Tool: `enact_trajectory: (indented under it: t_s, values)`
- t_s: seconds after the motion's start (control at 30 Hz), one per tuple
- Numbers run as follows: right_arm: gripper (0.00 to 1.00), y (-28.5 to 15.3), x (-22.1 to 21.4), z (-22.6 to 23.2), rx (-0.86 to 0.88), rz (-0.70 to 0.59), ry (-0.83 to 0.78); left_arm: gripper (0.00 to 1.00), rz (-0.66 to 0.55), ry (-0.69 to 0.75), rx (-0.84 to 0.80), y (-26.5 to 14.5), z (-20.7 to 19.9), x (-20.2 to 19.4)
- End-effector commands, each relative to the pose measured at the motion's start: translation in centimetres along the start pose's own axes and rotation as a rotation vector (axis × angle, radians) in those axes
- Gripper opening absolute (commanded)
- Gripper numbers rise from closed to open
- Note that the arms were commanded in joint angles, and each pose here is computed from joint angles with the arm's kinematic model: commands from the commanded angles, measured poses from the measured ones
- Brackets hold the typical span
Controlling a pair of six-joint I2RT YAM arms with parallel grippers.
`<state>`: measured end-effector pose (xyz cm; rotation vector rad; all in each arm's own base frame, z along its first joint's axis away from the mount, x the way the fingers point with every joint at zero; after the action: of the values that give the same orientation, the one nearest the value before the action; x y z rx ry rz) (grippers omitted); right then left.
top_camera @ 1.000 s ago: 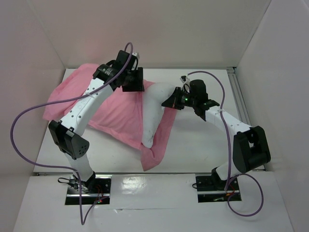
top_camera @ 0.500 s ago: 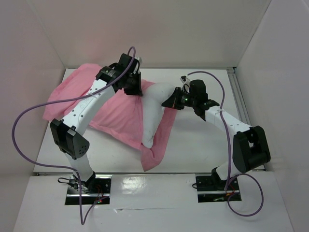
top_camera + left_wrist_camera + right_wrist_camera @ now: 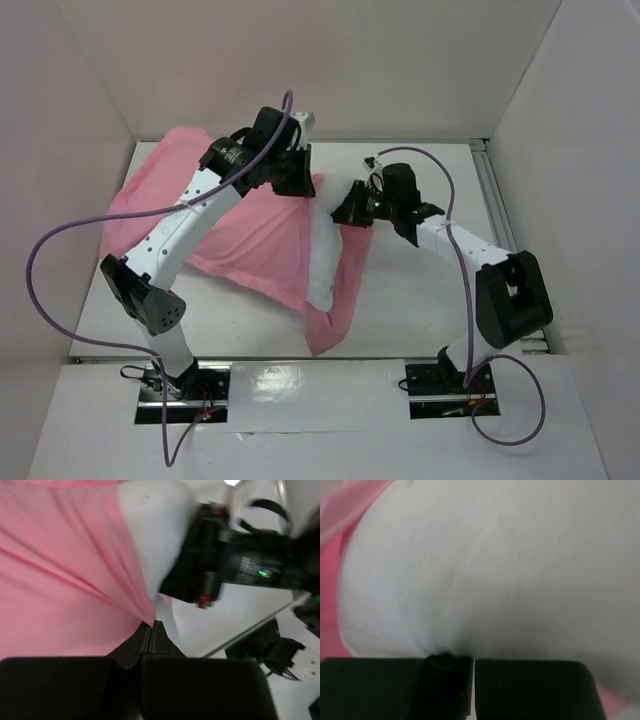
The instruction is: Put the pillow into the pillowcase
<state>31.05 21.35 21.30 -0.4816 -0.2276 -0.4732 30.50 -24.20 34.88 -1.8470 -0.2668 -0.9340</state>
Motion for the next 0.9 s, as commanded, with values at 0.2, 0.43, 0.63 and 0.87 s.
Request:
enact_trajectory:
  t_s: [0.2, 0.43, 0.63, 0.87]
  values:
    - [0.0, -2.9, 3.0, 12.6, 0.38, -0.153, -0.169, 0.0, -0.348, 0.107, -0.678, -9.2, -11.7, 7.9]
    - [0.0, 4.6, -3.3, 1.7, 0.212, 0.02, 0.062, 0.0, -0.272, 0.053, -0.686, -7.2, -11.2, 5.4]
    - [0.0, 3.7, -4.4, 1.0, 0.189, 0.003, 0.095, 0.0, -0.193, -0.041, -0.514, -2.8, -6.4, 4.3]
    - [0.0, -0.6, -5.2, 2.6, 0.198, -0.082, 0.08, 0.0, -0.132, -0.054, -0.477, 1.1, -5.4, 5.4]
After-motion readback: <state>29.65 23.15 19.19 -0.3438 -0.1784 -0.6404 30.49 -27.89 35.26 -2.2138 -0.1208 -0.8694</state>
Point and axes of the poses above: each gripper's point midway between its finger pads, its own y axis out along the fingers, its own z axis along the line the jaws close on, x = y × z, the point moved 7 cm from there along -y, back along the fingers, and after that the axes turned 14 degrees about y, right-handed, at the moved point
